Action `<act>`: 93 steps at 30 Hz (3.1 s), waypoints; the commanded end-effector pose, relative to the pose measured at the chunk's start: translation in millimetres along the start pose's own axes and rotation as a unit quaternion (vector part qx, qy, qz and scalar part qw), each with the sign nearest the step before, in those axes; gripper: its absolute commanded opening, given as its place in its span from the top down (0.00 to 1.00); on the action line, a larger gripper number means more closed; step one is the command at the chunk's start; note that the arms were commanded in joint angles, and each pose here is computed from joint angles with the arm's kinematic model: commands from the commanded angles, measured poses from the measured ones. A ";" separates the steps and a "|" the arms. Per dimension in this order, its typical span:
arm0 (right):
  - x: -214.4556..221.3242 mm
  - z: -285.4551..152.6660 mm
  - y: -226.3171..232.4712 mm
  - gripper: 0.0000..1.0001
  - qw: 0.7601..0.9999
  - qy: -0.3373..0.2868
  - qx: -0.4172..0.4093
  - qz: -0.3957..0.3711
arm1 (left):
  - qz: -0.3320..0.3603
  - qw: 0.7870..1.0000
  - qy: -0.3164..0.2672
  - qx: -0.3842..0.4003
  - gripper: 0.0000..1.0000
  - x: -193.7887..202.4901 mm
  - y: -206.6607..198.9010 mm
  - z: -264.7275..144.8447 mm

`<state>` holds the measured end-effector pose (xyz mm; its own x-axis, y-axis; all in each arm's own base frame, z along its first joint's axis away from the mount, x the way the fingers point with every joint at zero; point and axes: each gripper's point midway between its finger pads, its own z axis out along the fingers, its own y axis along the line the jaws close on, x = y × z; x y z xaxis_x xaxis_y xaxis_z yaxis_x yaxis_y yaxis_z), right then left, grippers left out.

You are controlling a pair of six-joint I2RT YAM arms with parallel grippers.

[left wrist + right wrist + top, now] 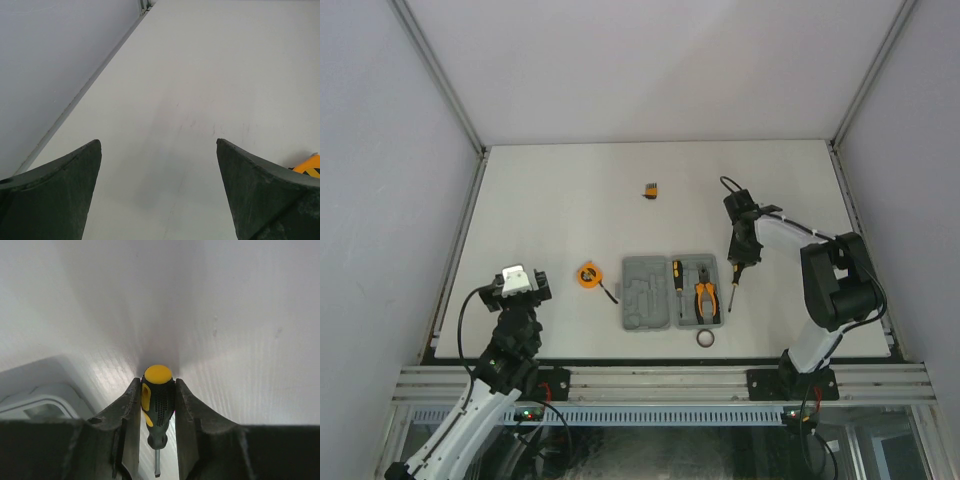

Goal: Sort the tools into containers
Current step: Pick up the screwdriver from the center of the board, then adjust the screwdriver.

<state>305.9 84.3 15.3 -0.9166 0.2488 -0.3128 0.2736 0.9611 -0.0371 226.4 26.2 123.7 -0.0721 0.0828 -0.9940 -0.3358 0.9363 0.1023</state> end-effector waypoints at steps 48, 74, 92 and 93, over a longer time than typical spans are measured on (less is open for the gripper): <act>-20.4 -200.6 88.8 0.97 0.893 -0.180 -0.390 0.137 | -0.255 0.922 0.061 0.285 0.00 -178.5 -105.9 -40.8; -11.0 -290.8 147.6 0.99 0.787 -0.230 -0.560 0.118 | -0.181 0.734 0.140 0.639 0.16 -174.3 -270.8 -166.3; -1.9 -310.1 150.0 0.97 0.770 -0.230 -0.588 0.096 | -0.183 0.725 0.181 0.639 0.76 -173.6 -295.2 -167.2; -1.6 -309.0 149.2 0.96 0.771 -0.232 -0.585 0.094 | -0.183 0.725 0.182 0.639 0.79 -174.9 -295.2 -167.5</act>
<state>261.8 263.7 276.1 -0.6533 0.5761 -0.4913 -0.2335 0.4639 0.8546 178.3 -314.5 235.9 -0.5504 -0.0693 -0.8320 0.7105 0.4844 -0.5104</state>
